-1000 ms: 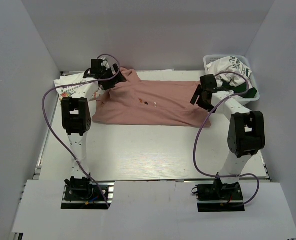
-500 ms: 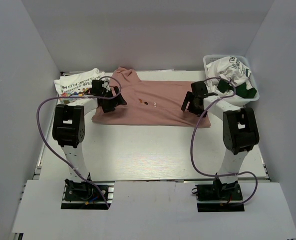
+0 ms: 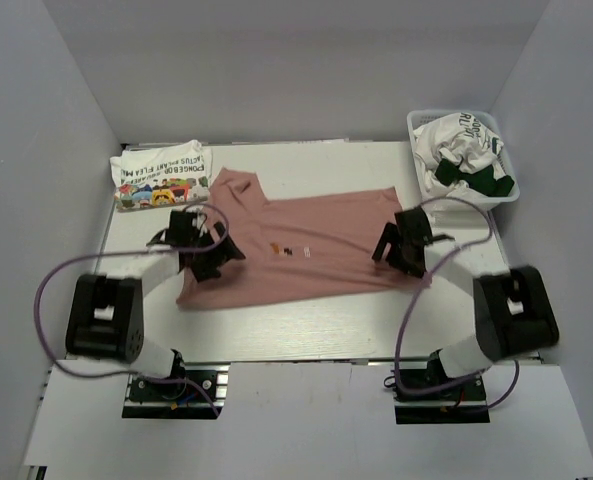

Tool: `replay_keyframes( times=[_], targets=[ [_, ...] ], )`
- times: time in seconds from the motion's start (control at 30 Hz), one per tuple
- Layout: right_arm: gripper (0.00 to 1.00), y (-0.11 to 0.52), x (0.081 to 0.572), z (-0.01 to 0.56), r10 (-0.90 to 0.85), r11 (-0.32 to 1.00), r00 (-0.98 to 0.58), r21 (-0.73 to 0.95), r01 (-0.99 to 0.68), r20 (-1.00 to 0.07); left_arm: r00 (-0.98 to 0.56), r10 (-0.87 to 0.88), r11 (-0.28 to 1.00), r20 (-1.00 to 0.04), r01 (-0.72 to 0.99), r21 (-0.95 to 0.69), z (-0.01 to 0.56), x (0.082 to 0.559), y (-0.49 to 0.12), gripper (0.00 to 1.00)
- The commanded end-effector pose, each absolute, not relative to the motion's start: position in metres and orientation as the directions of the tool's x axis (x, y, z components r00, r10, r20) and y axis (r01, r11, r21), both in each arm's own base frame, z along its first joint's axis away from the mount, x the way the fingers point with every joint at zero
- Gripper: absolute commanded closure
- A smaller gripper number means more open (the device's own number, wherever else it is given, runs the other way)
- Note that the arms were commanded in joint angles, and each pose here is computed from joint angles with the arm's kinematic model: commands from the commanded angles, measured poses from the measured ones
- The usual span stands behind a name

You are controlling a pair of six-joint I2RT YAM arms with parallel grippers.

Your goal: Fold and stack the t-shirts

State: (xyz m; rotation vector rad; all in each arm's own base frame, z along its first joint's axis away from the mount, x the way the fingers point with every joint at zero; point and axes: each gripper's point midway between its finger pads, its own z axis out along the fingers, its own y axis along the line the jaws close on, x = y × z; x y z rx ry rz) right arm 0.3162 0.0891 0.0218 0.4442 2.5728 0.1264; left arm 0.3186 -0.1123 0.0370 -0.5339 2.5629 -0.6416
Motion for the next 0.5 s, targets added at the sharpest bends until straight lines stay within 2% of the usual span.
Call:
replay_keyframes(
  times=[0.0, 0.03, 0.1, 0.13, 0.2, 0.3, 0.33, 0.4, 0.47],
  targets=[
    [0.10, 0.069, 0.216, -0.011, 0.351, 0.935, -0.888, 0.064, 0.348, -0.298, -0.848, -0.488, 0.821, -0.204, -0.367, -0.438, 0.024, 0.242, -0.101, 0.01],
    [0.10, 0.068, 0.211, 0.003, 0.371, 0.928, -0.861, 0.107, 0.357, -0.349, -0.849, -0.496, 0.811, -0.183, -0.377, -0.448, 0.027, 0.231, -0.102, 0.01],
    [0.10, 0.059, 0.189, 0.006, 0.356, 0.932, -0.872, 0.068, 0.355, -0.336, -0.849, -0.494, 0.806, -0.186, -0.366, -0.465, 0.035, 0.221, -0.105, 0.01],
    [0.10, 0.060, 0.195, 0.025, 0.361, 0.932, -0.841, 0.111, 0.346, -0.404, -0.846, -0.485, 0.807, -0.220, -0.336, -0.486, 0.050, 0.223, -0.108, 0.01],
    [0.10, 0.053, 0.200, 0.043, 0.356, 0.931, -0.815, 0.096, 0.352, -0.457, -0.826, -0.494, 0.813, -0.272, -0.328, -0.482, 0.067, 0.233, -0.104, 0.01],
    [0.10, 0.057, 0.234, 0.085, 0.347, 0.935, -0.739, 0.153, 0.320, -0.577, -0.771, -0.502, 0.838, -0.391, -0.322, -0.441, 0.101, 0.269, -0.092, 0.01],
    [0.10, 0.058, 0.245, 0.089, 0.344, 0.936, -0.727, 0.160, 0.312, -0.594, -0.733, -0.502, 0.848, -0.459, -0.315, -0.425, 0.121, 0.290, -0.086, 0.01],
    [0.10, 0.069, 0.276, 0.119, 0.362, 0.931, -0.658, 0.225, 0.286, -0.660, -0.724, -0.489, 0.860, -0.486, -0.308, -0.406, 0.125, 0.316, -0.083, 0.01],
    [0.10, 0.070, 0.295, 0.124, 0.357, 0.932, -0.646, 0.213, 0.293, -0.675, -0.681, -0.503, 0.857, -0.533, -0.314, -0.408, 0.145, 0.353, -0.079, 0.01]
  ],
)
